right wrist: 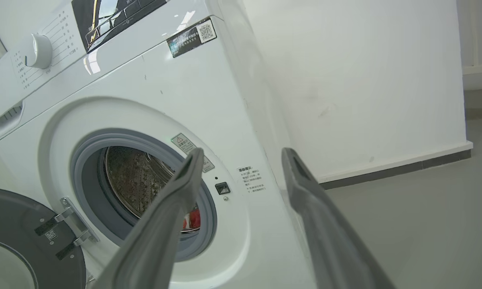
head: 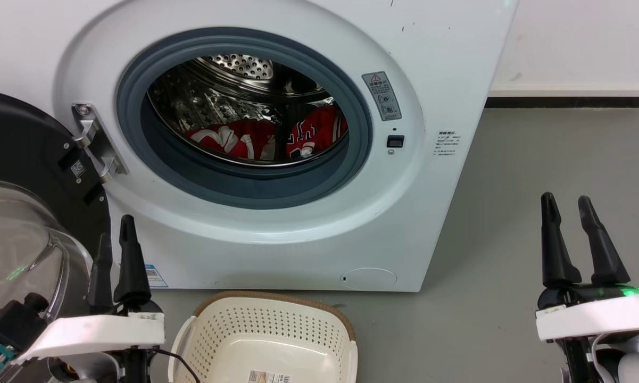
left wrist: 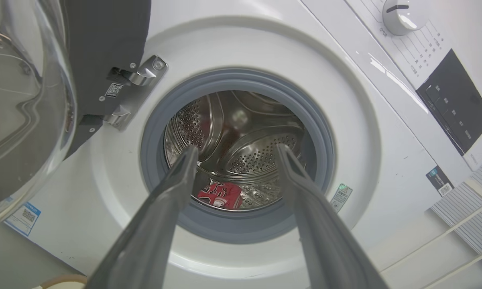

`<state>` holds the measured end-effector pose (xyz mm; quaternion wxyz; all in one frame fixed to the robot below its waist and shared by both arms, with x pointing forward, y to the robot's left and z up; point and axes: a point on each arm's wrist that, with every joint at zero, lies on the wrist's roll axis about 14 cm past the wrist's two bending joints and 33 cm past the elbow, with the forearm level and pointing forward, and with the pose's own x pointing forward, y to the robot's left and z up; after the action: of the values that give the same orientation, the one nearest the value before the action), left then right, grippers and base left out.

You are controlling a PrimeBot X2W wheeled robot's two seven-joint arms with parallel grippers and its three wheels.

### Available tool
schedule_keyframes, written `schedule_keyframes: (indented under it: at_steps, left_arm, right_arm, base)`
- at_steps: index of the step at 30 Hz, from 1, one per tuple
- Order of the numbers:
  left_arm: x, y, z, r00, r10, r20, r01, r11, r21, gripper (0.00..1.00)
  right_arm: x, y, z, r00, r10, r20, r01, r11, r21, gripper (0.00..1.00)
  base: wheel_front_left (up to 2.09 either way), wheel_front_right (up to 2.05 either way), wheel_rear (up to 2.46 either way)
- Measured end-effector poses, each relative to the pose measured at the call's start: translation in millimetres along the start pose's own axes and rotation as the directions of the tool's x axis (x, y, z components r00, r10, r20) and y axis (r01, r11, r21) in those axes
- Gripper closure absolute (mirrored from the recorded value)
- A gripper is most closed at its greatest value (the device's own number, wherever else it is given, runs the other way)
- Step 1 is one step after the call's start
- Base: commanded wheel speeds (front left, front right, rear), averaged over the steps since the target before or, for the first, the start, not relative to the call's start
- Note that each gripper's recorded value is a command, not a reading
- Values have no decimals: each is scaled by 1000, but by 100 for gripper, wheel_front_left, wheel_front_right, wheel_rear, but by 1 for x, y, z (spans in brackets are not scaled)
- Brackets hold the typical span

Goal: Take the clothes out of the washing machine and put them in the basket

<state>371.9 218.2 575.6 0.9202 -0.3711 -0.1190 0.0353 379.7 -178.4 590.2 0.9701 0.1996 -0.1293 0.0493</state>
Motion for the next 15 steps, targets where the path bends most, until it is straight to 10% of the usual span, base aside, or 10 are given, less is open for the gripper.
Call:
schedule_keyframes:
  at_steps: [15]
  left_arm:
    - [-5, -19, -8, 1000, -27, 7, 24, 967, 252, 0]
  right_arm:
    - [-2, 17, 5, 998, 66, 21, -60, 974, -218, 0]
  base:
    - [0, 0, 0]
